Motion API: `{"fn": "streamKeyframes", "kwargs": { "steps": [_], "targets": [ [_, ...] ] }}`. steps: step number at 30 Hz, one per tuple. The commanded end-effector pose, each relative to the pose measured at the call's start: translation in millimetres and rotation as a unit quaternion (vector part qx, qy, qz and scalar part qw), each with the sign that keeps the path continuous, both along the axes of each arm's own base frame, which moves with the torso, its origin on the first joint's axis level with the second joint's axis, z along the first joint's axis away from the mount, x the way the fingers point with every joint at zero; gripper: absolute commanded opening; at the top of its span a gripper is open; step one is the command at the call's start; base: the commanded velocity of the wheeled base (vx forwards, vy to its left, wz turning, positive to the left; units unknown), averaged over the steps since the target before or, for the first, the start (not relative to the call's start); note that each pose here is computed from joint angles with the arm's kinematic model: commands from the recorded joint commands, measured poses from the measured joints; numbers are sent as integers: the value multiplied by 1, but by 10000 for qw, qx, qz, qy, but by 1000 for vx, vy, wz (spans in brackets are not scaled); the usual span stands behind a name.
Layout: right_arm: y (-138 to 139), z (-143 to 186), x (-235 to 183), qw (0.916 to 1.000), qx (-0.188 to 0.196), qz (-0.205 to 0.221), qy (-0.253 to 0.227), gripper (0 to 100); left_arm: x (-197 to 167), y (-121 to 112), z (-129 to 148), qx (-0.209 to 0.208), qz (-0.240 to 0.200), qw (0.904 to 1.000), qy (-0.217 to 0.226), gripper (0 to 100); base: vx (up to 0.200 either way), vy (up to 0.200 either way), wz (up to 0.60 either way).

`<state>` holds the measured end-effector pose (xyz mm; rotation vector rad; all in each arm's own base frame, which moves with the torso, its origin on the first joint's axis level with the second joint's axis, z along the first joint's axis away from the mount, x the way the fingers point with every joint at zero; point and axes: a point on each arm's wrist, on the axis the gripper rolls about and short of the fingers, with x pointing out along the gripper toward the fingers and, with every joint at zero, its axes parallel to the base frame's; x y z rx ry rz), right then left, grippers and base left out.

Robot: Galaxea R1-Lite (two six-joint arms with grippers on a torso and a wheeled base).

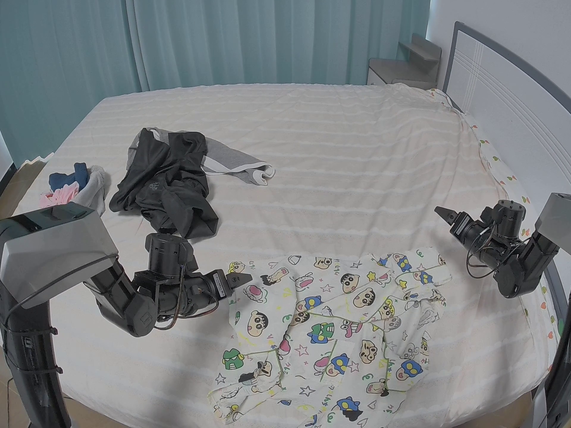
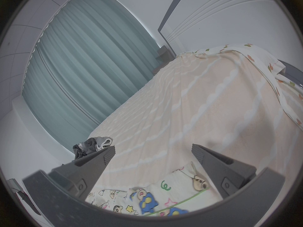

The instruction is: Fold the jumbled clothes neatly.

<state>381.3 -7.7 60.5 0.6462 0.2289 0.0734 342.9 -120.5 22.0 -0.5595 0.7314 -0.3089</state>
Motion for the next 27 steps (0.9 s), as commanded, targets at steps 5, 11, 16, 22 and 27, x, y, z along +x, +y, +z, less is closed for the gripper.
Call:
{"fn": "streamKeyframes", "kwargs": {
  "steps": [5, 11, 16, 22, 27],
  "targets": [
    [0, -1, 2, 9989, 84, 75, 456, 100, 13, -8, -11, -74, 4, 10000, -32, 100, 0, 0, 0],
    [2, 15, -20, 9977, 420, -16, 531, 100, 22, -14, -12, -224, 105, 9997, -54, 100, 0, 0, 0],
    [4, 34, -54, 9979, 426, -9, 487, 100, 28, -16, -19, -190, 144, 9997, -35, 100, 0, 0, 0],
    [6, 73, -108, 9992, 405, 19, 57, 100, 35, -19, -30, -123, 220, 9997, -20, 100, 0, 0, 0],
    [7, 86, -137, 9991, 401, 34, -141, 100, 35, -21, -36, -109, 198, 9997, 16, 100, 0, 0, 0]
  ]
}}
